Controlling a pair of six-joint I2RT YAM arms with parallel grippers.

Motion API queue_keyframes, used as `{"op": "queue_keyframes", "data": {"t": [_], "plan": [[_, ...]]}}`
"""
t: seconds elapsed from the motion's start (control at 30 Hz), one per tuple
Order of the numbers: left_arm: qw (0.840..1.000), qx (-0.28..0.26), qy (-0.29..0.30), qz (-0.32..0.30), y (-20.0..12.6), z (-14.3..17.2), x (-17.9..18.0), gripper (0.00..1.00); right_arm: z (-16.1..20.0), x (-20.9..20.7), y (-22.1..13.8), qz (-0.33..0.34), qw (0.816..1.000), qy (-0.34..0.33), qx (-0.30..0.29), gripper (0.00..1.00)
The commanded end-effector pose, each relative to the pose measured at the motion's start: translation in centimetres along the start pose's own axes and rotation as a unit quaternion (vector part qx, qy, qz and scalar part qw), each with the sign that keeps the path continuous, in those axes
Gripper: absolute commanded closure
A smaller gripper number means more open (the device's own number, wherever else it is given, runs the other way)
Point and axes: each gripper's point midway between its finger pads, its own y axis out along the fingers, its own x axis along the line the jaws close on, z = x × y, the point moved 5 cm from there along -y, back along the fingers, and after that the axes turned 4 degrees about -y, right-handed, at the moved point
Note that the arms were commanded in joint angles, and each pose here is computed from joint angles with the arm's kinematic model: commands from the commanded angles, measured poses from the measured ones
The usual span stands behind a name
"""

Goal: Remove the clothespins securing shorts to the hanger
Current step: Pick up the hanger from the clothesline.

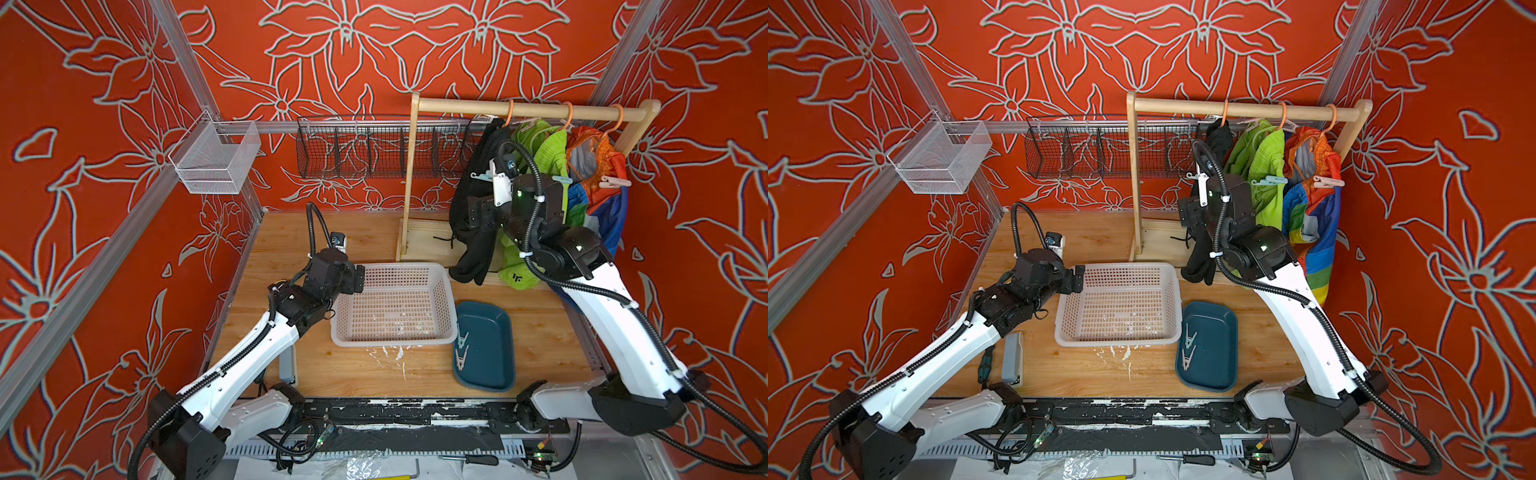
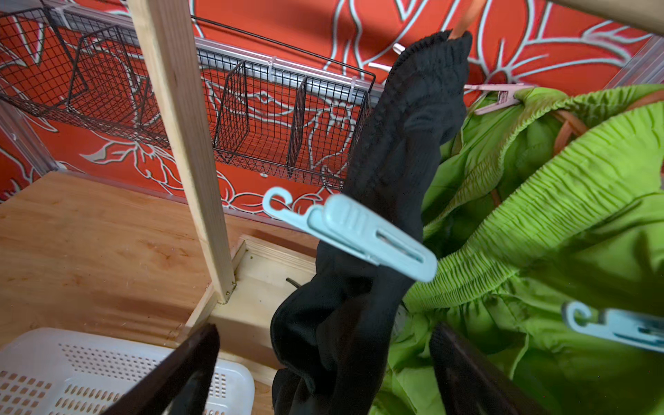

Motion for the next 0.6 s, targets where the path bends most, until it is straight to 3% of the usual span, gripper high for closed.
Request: {"op": "queue_keyframes", "data": {"t": [0.0,0.33,0.5,0.57], "plan": [[1.000,-0.011,0.001,0.004,-0.2,0.0,0.0,0.03,-0.1,-0.7,0.9,0.013,1.000,0.009,0.009,0.15],[1.000,-0.012,0.000,-0.002,-0.2,0.4,0.3,0.03,0.3,-1.9,3.2,-0.006,0.998,0.062,0.010,0.31],[1.000,-0.013,0.000,-0.003,0.0,0.5,0.3,0.03,-0.1,-2.4,3.6,-0.007,0.998,0.068,0.006,0.50],[1.000,-0.012,0.001,-0.004,0.1,0.6,0.2,0.03,0.0,-2.7,3.9,-0.008,0.997,0.074,0.008,0.63]]}}
